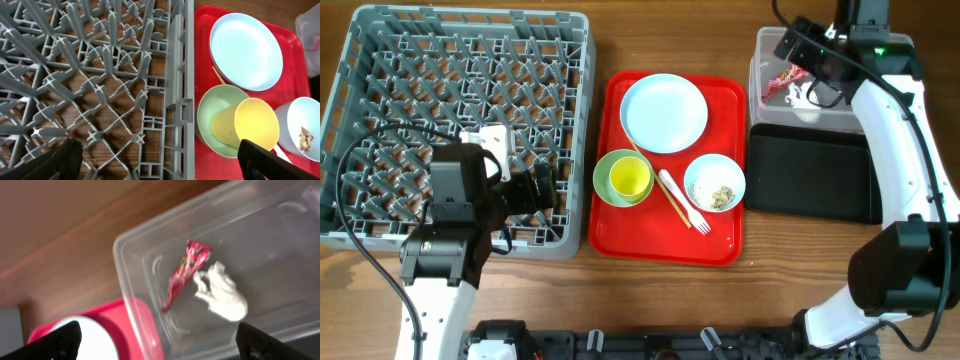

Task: Sort waste into correct bins and load items into the dishwasher rack
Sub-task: 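Drop the red wrapper into the clear bin with the right gripper, then grasp the rim of the blue rice bowl with the right gripper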

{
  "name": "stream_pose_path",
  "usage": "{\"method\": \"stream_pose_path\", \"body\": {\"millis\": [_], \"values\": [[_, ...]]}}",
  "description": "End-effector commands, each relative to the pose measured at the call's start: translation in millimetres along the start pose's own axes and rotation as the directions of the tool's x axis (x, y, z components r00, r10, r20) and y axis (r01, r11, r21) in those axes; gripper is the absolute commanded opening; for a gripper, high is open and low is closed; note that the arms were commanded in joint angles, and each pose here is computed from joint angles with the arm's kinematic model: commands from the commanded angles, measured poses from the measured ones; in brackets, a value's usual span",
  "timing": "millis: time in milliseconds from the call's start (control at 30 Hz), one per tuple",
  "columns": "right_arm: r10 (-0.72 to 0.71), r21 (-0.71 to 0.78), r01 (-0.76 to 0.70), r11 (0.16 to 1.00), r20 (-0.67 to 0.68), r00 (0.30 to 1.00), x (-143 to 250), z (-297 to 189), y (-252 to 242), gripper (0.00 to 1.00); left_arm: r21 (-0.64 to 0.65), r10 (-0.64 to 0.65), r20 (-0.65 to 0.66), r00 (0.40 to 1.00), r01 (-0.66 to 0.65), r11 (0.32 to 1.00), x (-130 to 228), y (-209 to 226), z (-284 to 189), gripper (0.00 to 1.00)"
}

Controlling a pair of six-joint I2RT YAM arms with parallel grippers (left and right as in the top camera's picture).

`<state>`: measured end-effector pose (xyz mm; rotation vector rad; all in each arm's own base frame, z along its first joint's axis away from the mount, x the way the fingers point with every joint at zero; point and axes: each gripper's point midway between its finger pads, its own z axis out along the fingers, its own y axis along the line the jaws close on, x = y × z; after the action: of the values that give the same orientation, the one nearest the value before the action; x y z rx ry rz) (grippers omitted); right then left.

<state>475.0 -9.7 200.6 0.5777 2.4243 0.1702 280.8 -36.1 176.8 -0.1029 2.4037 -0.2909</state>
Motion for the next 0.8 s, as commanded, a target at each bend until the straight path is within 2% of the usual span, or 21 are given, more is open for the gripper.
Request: {"method": "stream_pose_path", "body": {"millis": [0,233,367,567,767], "values": [[-0.100,-0.141,0.094,0.986,-0.040,0.994,13,-43,22,1.00,-0.005,-0.002,0.021,1.000,0.002,1.000,-8,0,-4,1.00],[-0.134,-0.117,0.106,0.988,-0.264,0.955,79,-94,1,1.00,-0.005,-0.002,0.021,1.000,0.002,1.000,-8,0,-4,1.00],[-0.181,-0.135,0.144,0.980,-0.322,0.929,115,-101,7,0.99,-0.005,-0.002,0.021,1.000,0.002,1.000,-8,0,-4,1.00],[-0.334,-0.223,0.264,0.938,-0.394,0.856,191,-78,54,1.00,-0.005,-0.002,0.020,1.000,0.002,1.000,-8,0,-4,1.00],[-0.367,-0.150,0.335,0.930,-0.417,0.831,250,-37,77,0.99,-0.005,-0.002,0.020,1.000,0.002,1.000,-8,0,-4,1.00]]}}
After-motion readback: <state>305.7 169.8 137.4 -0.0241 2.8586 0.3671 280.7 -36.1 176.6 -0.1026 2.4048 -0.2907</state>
